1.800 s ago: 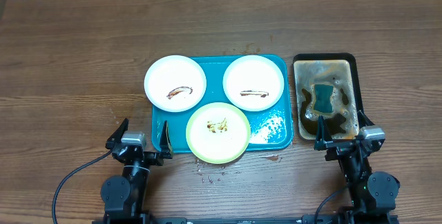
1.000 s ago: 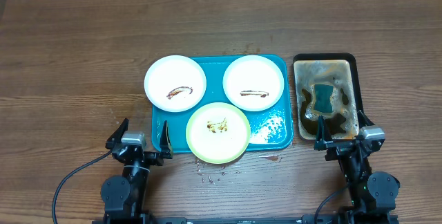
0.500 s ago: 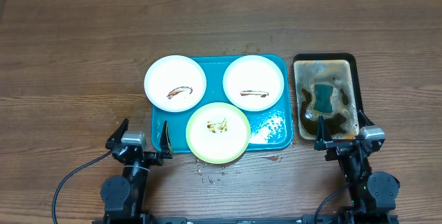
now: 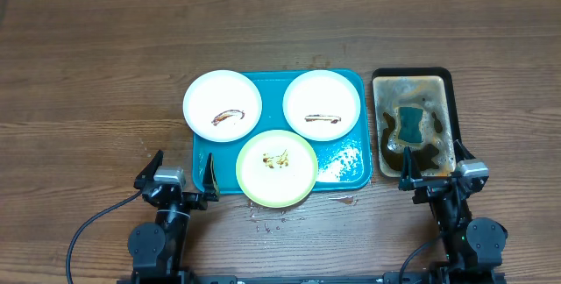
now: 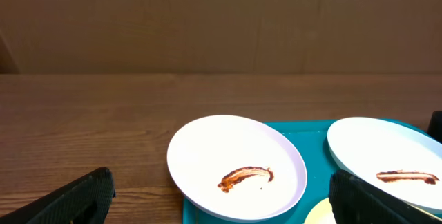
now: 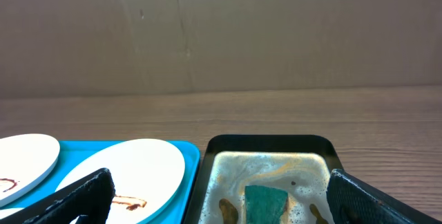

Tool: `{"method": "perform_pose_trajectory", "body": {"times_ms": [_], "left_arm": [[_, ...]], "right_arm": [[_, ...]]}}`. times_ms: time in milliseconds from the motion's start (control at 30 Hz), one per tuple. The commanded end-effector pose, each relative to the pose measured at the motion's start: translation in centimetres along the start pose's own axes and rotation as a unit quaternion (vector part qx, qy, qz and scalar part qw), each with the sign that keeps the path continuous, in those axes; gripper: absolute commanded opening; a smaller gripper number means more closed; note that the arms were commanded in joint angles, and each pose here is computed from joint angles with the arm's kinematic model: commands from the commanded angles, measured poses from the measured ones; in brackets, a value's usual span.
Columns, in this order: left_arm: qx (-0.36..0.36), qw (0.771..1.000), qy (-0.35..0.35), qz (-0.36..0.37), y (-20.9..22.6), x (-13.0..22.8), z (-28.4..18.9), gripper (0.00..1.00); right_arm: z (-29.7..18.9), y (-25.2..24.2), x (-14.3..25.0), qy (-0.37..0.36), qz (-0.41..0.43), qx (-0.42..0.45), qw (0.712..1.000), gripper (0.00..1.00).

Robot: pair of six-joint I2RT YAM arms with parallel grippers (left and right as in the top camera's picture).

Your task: Clean dirty plates on tray and stack at the side

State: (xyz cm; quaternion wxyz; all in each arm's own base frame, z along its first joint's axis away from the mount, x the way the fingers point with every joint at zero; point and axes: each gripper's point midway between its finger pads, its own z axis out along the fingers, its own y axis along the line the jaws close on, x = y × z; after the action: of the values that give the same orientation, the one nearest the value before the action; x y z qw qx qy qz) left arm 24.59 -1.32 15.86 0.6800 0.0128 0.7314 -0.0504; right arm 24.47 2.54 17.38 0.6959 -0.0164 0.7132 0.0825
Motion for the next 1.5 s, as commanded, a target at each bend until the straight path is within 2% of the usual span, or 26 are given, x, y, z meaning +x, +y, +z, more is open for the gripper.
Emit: {"method": "perform_pose_trajectory", "body": {"times_ms": [0, 633, 867, 1167, 1467], "left_arm": [[0.004, 1.0, -0.002, 0.012, -0.2, 0.0, 0.0, 1.0], [0.004, 1.0, -0.001, 0.011, -0.2, 0.1, 0.0, 1.0], [0.003, 0.999, 0.002, -0.044, -0.2, 0.0, -0.1, 1.0], [-0.004, 0.996, 0.075, -0.052, -0.4, -1.4, -1.4, 1.0], [-0.007, 0.975, 0.21, -0.069, -0.9, -5.2, -1.1, 1.0]], "right_arm": [[0.0, 0.1, 0.2, -0.001, 0.001, -0.001, 1.0, 1.0], [0.0, 0.1, 0.2, -0.001, 0.012, -0.001, 1.0, 1.0], [0.1, -0.2, 0.6, 0.013, 0.058, 0.008, 0.998, 1.0], [0.1, -0.3, -1.1, 0.101, 0.078, 0.029, 0.991, 1.0], [1.6, -0.2, -3.4, 0.245, 0.092, 0.052, 0.964, 1.0]]}}
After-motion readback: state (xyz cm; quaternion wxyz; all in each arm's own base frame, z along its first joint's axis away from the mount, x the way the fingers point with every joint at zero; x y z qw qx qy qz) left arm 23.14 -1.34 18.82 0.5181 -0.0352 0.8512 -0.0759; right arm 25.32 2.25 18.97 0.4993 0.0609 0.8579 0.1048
